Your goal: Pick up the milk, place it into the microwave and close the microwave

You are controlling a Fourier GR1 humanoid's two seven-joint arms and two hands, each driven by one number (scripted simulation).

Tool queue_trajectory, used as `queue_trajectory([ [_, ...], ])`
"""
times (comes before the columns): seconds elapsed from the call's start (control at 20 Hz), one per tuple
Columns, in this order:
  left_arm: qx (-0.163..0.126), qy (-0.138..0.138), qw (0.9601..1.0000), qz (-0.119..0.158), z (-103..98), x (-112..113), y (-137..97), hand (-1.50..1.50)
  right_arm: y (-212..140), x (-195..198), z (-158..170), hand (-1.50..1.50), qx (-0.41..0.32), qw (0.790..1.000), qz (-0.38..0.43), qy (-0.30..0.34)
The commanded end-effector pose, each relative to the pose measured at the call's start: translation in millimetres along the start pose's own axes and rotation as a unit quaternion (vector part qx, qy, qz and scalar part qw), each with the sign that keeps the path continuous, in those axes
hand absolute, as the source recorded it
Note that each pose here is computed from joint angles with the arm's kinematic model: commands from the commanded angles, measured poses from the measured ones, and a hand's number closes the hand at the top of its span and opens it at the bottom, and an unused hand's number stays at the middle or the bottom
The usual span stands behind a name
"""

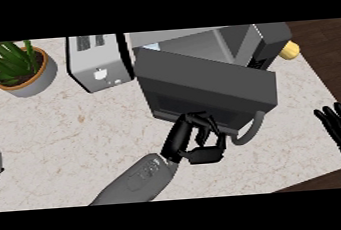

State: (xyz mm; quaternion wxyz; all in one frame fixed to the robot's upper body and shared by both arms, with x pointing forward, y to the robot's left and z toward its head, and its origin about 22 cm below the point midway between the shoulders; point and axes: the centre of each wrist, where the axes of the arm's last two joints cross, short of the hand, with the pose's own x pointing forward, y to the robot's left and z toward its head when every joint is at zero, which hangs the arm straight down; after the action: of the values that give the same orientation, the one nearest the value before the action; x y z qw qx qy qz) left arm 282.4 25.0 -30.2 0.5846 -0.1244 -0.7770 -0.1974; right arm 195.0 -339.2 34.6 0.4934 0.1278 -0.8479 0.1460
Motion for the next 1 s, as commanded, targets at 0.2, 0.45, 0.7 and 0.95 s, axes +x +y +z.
queue_trajectory([
  [0.2,0.099,-0.001,0.9950,0.010,-31,22,4,1.50,-21,26,-20,-1.50,0.023,0.999,0.021,-0.027],
  [0.45,0.134,0.017,0.9909,-0.001,-49,29,11,-1.50,-35,40,-30,-1.50,0.031,0.997,0.057,-0.032],
  [0.7,0.186,0.028,0.9820,0.016,-61,34,21,-1.50,-62,92,-58,1.50,0.042,0.970,0.227,-0.069],
  [0.95,0.206,0.018,0.9777,0.036,-69,44,20,-1.50,-65,96,-68,1.50,0.038,0.964,0.251,-0.079],
])
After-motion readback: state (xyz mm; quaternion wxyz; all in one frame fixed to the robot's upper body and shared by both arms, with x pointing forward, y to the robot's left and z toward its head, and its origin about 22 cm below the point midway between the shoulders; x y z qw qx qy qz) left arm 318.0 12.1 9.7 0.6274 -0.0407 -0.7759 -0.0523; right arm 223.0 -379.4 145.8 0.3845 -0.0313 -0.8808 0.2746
